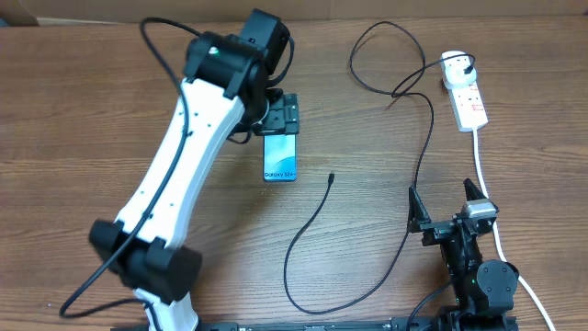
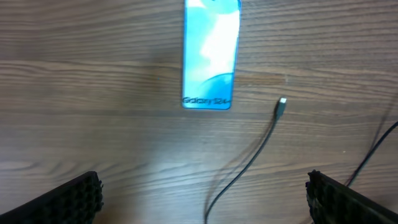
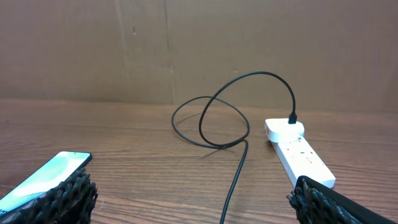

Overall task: Plug charger to phone and switch on socket
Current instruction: 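Reach the left gripper over the phone and lower onto it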

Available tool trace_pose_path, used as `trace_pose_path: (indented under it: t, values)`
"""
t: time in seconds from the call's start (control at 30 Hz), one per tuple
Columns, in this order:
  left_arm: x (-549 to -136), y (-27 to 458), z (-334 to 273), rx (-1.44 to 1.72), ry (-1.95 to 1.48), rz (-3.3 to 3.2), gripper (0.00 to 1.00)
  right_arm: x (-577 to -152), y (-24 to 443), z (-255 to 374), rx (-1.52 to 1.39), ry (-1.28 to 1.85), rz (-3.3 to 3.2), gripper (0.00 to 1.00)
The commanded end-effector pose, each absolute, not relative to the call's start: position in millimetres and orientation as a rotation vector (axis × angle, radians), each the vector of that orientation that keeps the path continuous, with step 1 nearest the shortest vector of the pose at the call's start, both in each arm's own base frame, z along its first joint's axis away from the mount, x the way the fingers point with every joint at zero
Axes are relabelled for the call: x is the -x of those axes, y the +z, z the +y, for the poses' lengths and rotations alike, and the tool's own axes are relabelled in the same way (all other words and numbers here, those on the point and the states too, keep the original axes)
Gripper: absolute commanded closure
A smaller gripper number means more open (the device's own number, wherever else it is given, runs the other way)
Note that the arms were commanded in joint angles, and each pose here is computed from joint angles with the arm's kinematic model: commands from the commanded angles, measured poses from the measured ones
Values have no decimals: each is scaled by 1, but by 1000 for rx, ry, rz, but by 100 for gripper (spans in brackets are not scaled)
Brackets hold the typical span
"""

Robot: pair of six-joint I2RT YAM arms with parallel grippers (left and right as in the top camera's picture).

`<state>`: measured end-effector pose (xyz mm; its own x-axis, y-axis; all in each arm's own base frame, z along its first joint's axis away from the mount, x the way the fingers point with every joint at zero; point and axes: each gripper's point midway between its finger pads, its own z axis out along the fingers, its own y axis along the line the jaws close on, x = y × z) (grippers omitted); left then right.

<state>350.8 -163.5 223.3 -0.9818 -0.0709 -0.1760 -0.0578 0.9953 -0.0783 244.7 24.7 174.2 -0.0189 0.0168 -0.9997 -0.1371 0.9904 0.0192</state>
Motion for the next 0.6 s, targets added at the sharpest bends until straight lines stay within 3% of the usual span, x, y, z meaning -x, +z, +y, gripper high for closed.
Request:
trace_pose_path:
  t: [0.0,0.23,0.57]
  values:
    - [-359,201,-183,129,-183,3020,0,-245,172,23,90,111,1585,0]
    - [-360,151,-196,173,-186,3173,0,-245,172,23,90,111,1585,0]
    - [-402,111,-195,174,-76,3089,0,-245,172,23,90,111,1585,0]
